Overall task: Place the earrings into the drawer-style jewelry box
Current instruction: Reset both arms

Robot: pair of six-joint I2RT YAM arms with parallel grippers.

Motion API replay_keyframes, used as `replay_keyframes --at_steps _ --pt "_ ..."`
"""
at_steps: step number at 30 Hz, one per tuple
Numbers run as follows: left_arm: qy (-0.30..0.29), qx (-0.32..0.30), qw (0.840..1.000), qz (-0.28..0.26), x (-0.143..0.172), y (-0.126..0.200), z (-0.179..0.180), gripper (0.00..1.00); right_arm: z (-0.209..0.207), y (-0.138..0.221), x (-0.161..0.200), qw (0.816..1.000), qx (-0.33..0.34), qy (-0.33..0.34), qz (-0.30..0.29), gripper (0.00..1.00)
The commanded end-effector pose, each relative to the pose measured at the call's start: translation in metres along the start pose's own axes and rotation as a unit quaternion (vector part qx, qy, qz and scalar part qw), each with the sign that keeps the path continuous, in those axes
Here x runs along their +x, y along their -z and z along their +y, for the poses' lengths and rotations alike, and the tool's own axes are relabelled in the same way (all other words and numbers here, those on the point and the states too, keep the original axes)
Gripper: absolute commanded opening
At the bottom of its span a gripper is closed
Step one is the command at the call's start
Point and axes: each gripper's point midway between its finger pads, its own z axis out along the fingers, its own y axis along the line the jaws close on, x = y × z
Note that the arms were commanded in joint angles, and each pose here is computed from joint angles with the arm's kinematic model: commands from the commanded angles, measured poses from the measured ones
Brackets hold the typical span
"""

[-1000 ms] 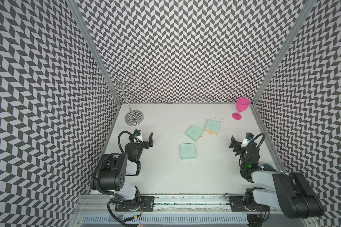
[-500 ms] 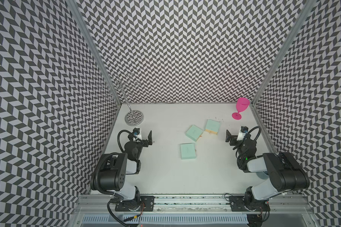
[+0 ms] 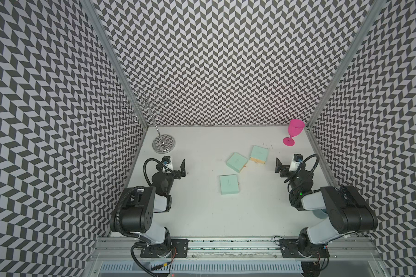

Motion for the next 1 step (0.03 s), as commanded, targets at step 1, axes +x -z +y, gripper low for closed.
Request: replay_keyframes --at_steps 1 --pt "0.004 -0.011 1.000 -0.005 -0.0045 -0.0037 0.0027 1.00 0.0002 0.0022 -0.0205 0.999 -0.003 0.008 -0.043 0.99"
